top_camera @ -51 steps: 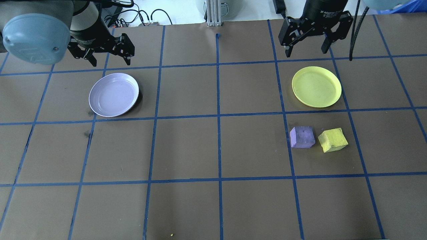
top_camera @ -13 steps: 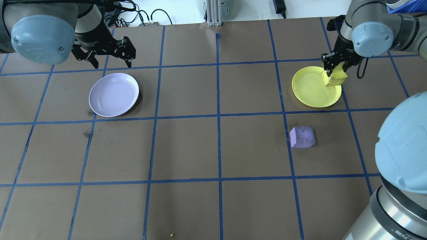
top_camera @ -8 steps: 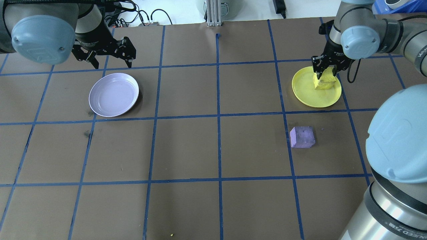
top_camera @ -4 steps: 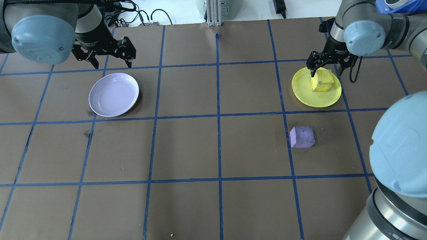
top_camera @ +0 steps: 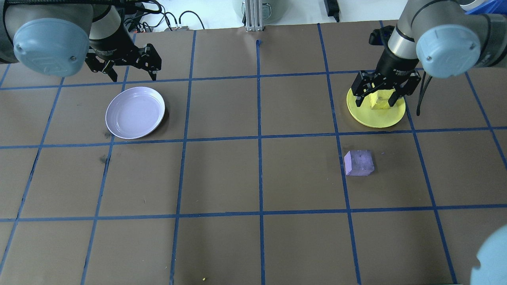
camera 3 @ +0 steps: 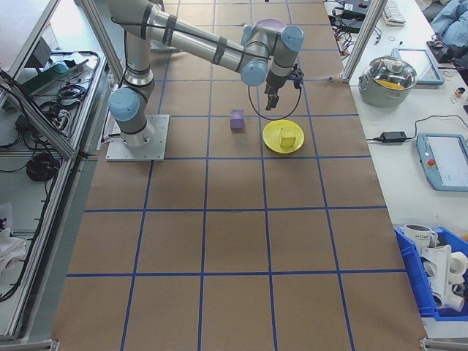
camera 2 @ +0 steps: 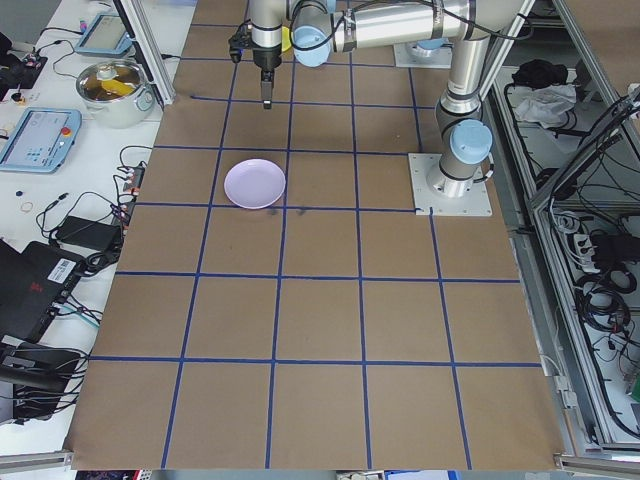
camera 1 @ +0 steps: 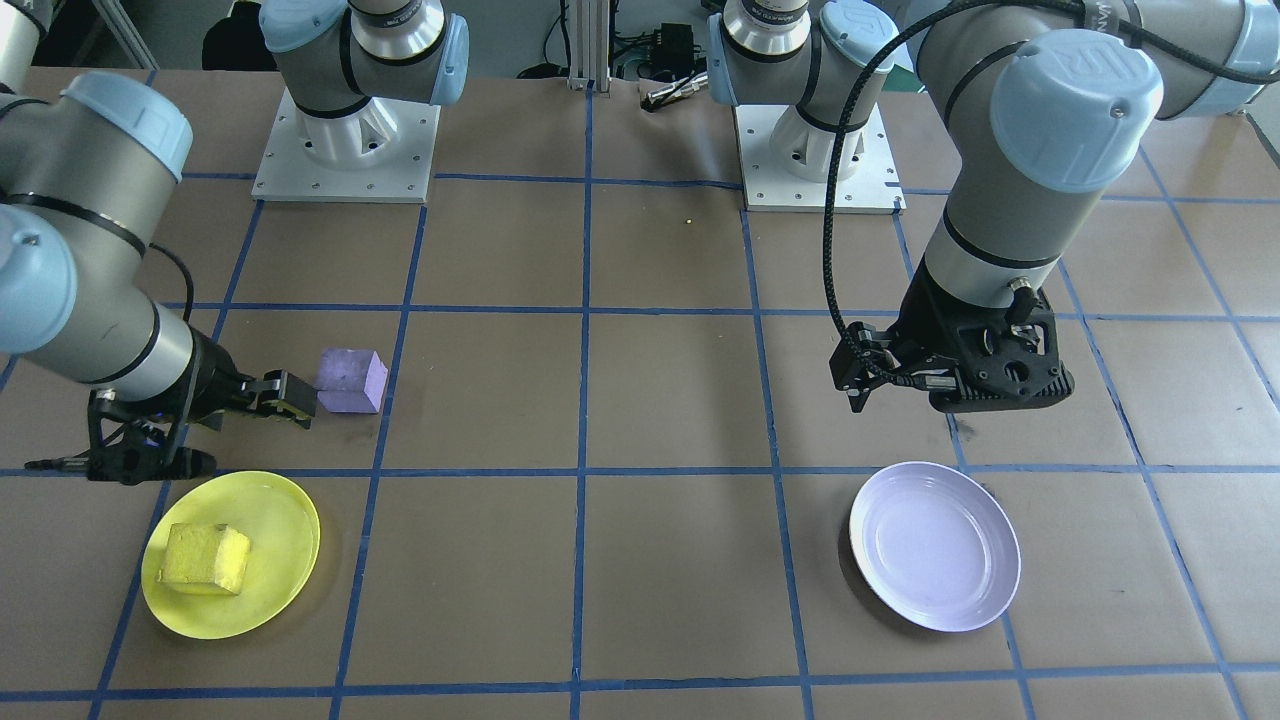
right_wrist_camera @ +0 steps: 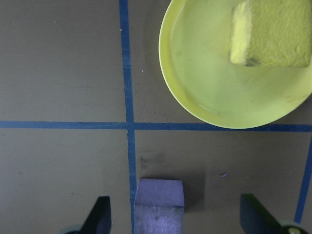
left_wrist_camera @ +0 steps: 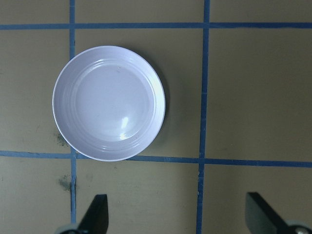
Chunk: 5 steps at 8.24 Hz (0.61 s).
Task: Sort blocks by color into plates
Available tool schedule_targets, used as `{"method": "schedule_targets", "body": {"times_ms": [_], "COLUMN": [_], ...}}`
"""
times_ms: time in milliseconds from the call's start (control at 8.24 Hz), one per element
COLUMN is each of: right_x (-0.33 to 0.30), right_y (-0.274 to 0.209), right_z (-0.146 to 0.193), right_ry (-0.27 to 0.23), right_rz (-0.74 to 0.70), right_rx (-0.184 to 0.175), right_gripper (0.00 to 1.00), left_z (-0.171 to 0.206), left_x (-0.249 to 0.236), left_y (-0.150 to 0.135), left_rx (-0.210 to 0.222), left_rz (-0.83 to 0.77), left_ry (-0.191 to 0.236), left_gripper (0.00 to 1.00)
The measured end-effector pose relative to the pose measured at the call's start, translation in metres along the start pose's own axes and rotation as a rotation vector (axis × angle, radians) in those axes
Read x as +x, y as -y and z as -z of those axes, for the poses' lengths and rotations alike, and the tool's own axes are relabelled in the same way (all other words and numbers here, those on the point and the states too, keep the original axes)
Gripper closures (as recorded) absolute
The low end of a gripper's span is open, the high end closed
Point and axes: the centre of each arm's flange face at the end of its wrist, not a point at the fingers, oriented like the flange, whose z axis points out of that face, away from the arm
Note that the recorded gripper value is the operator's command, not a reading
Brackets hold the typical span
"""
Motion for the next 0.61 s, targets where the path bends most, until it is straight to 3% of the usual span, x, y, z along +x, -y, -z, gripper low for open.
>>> {"method": "schedule_targets", "body": {"times_ms": [243, 607], "right_x": [-0.013, -0.015], "right_y": [-0.051, -0.077], "right_z": [-0.047, -0.096], "right_ry": [0.012, 0.009], "right_rz": [0.011, 0.004], "right_rx": [0.008, -0.007], "right_gripper": [0.00, 0.00], "left_z": [0.000, 0.000], "left_x": [0.000, -0.001], "left_y": [0.000, 0.001], "left_rx": [0.001, 0.004], "left_rz": [0.000, 0.001], "left_ry": [0.000, 0.000], "left_gripper": [0.00, 0.00]}}
